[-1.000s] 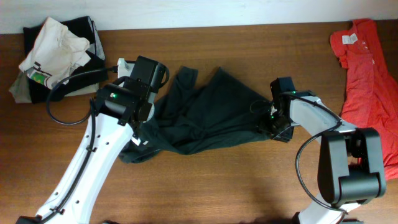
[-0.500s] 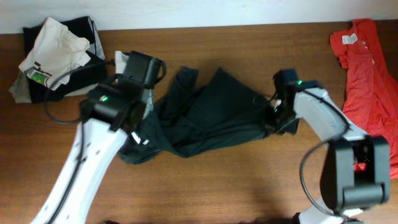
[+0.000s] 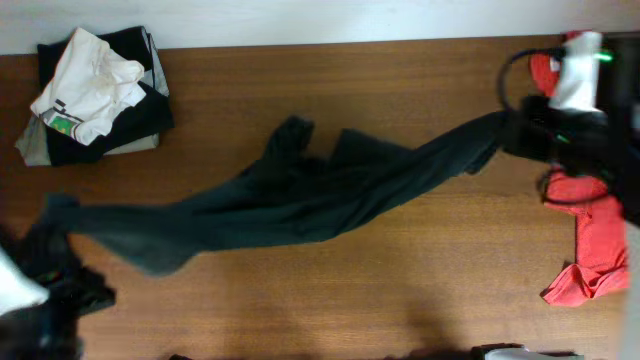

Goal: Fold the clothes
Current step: 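Lift the shirt with both grippers and stretch it apart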

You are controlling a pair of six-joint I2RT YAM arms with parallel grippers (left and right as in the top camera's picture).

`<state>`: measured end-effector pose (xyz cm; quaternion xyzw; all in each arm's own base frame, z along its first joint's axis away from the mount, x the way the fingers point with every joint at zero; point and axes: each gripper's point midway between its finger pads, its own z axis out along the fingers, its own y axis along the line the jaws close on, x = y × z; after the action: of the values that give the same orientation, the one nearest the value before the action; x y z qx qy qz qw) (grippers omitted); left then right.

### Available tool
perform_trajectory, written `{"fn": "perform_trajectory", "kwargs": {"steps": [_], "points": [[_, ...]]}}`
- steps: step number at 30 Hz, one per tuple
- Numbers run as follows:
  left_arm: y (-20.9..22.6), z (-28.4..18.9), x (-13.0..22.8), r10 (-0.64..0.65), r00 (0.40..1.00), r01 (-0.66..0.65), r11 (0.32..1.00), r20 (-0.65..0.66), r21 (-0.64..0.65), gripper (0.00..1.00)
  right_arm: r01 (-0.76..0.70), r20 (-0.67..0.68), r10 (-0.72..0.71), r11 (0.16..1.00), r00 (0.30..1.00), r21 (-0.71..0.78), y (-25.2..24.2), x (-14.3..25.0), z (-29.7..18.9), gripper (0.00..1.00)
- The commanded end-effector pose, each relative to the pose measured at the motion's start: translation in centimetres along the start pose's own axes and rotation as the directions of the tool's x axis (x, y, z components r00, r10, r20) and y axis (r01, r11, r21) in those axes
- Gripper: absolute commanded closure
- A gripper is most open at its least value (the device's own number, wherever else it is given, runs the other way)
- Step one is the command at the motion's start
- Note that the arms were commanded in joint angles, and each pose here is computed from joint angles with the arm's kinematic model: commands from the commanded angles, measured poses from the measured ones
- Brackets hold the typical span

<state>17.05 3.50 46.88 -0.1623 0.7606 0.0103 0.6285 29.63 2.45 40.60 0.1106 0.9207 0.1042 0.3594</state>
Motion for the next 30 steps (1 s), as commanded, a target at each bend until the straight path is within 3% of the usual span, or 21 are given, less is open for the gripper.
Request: {"fn": "perform_trajectory", "kwargs": {"steps": [1, 7, 13, 17, 19, 21, 23, 25, 28, 30], "points": [[2.6, -1.4, -1.4, -0.043, 0.996, 0.050, 0.994, 0.079, -0.096, 0.99, -0.014, 0.151, 0.009, 0.999, 0.988, 0.032, -1.2, -1.6, -4.7, 0.96], [-0.9, 2.8, 0.7, 0.022, 0.998, -0.026, 0.997, -0.058, -0.069, 0.99, -0.031, 0.137, 0.024, 0.998, 0.990, 0.049, -1.7, -2.4, -3.4, 0.96], [-7.5, 14.0, 7.2, 0.177, 0.928, -0.214, 0.974, -0.328, -0.080, 0.99, -0.040, -0.020, 0.041, 0.999, 0.999, 0.009, -1.1, -4.3, 5.7, 0.96], [-10.9, 23.1, 8.8, 0.218, 0.927, -0.259, 0.961, -0.304, -0.100, 0.99, -0.033, -0.006, 0.033, 0.993, 0.999, -0.110, 0.8, -7.6, 11.9, 0.96], [-11.2, 27.1, 8.3, 0.173, 0.948, -0.211, 0.970, -0.269, -0.122, 0.99, -0.030, 0.000, 0.030, 0.991, 1.000, -0.132, 1.1, -8.3, 13.7, 0.96], [-11.5, 29.0, 5.8, 0.165, 0.959, -0.191, 0.977, -0.229, -0.096, 0.99, -0.009, 0.074, 0.020, 0.989, 0.997, -0.145, 1.2, -10.1, 13.1, 0.96], [-11.3, 28.4, -0.5, 0.200, 0.972, -0.212, 0.973, -0.123, -0.091, 0.99, 0.002, 0.197, 0.028, 0.989, 0.980, -0.146, 0.6, -12.8, 9.4, 0.96], [-11.0, 24.3, -9.3, 0.199, 0.978, -0.192, 0.977, 0.064, -0.093, 0.99, -0.002, 0.357, 0.047, 0.992, 0.933, -0.126, -1.1, -15.7, 3.2, 0.96], [-10.7, 18.5, -15.8, 0.161, 0.963, -0.157, 0.987, 0.217, -0.034, 0.99, -0.017, 0.486, 0.063, 0.995, 0.871, -0.099, -3.2, -17.1, -3.4, 0.96], [-10.1, 16.4, -17.4, 0.147, 0.957, -0.150, 0.989, 0.251, -0.007, 0.99, -0.041, 0.499, 0.073, 0.996, 0.863, -0.075, -4.6, -16.7, -5.0, 0.96]]}}
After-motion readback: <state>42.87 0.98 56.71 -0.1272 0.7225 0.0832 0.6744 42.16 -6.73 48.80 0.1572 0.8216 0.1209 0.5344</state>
